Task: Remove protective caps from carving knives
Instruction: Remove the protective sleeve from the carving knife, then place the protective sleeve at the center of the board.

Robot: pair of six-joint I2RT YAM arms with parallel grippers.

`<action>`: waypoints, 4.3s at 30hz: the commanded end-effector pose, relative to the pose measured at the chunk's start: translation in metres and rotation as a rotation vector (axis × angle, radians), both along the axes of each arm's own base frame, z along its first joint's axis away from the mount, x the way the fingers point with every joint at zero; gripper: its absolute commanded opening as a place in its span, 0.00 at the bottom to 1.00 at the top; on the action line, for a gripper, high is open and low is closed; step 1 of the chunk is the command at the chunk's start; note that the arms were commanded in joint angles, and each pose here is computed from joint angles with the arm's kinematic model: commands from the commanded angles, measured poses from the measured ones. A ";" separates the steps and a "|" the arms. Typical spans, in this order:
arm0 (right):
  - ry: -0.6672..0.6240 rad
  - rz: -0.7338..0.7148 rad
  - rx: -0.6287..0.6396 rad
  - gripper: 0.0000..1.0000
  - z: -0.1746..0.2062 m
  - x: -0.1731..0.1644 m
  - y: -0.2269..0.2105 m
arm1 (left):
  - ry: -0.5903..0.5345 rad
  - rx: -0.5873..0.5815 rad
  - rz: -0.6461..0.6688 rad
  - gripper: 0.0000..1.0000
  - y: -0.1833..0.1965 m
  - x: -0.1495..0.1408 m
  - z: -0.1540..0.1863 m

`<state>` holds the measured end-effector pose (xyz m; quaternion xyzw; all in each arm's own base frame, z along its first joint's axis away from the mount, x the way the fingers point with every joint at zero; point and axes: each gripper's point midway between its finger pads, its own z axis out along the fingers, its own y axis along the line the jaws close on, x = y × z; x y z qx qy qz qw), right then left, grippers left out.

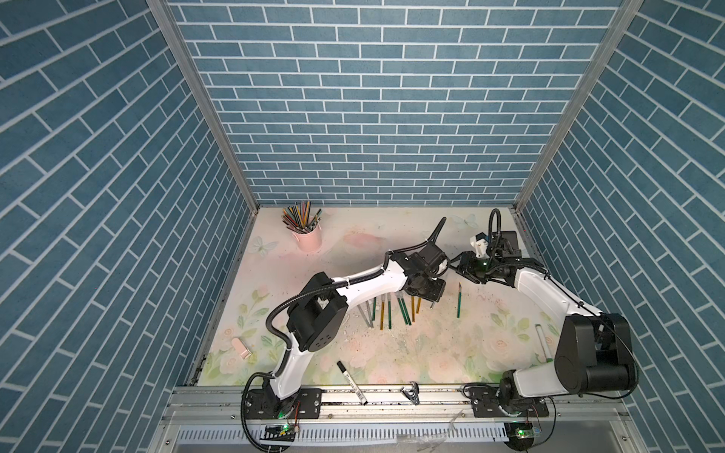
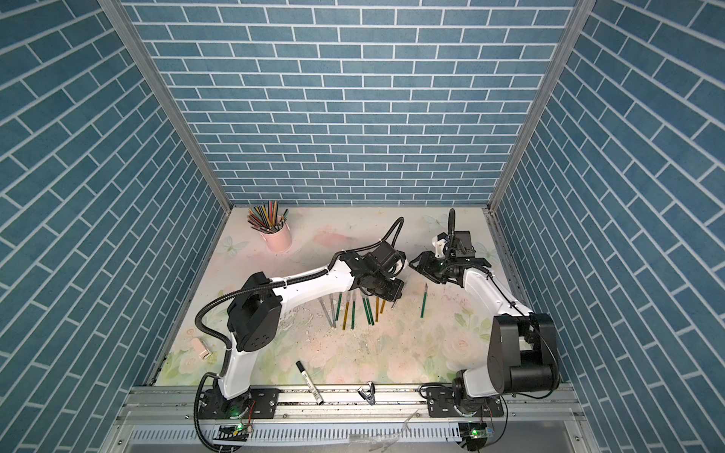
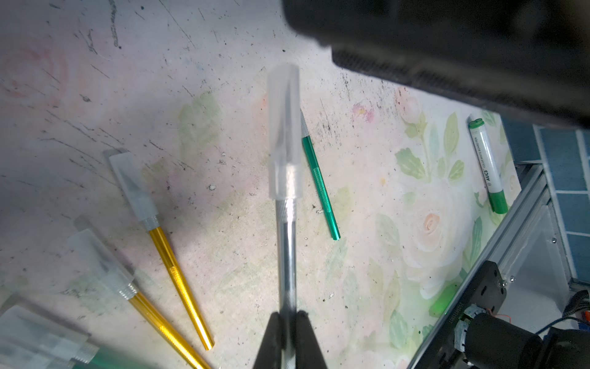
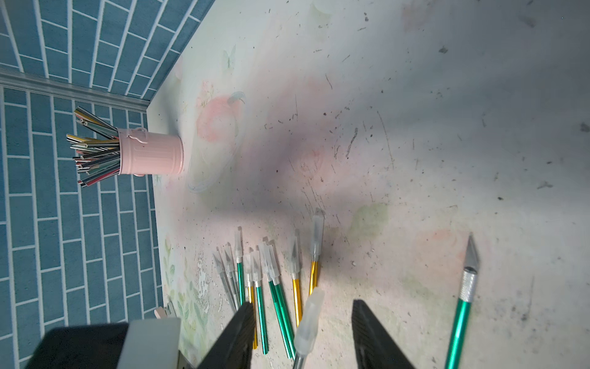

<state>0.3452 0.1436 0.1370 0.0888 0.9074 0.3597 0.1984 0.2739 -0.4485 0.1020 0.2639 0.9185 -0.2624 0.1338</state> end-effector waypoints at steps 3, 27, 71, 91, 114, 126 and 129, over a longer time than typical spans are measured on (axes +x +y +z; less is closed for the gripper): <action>0.049 -0.019 0.015 0.48 -0.014 -0.002 0.006 | -0.009 -0.019 0.011 0.06 -0.001 0.004 0.007; 0.097 -0.008 0.049 0.27 -0.029 -0.004 0.024 | -0.015 -0.017 0.017 0.06 -0.001 0.008 0.006; 0.035 -0.067 -0.075 0.01 -0.014 0.062 -0.002 | 0.007 0.064 0.008 0.07 0.022 -0.012 -0.012; 0.222 0.000 -0.393 0.02 -0.070 0.071 -0.069 | -0.015 0.049 0.029 0.07 0.027 -0.012 -0.007; 0.329 0.034 -0.461 0.34 -0.108 0.066 -0.076 | -0.008 0.043 0.034 0.07 0.024 -0.010 -0.011; 0.280 0.011 -0.474 0.47 -0.080 0.068 -0.079 | -0.009 0.038 0.036 0.07 0.023 -0.009 -0.010; 0.261 0.004 -0.471 0.58 -0.068 0.067 -0.078 | -0.011 0.036 0.038 0.07 0.023 -0.008 -0.010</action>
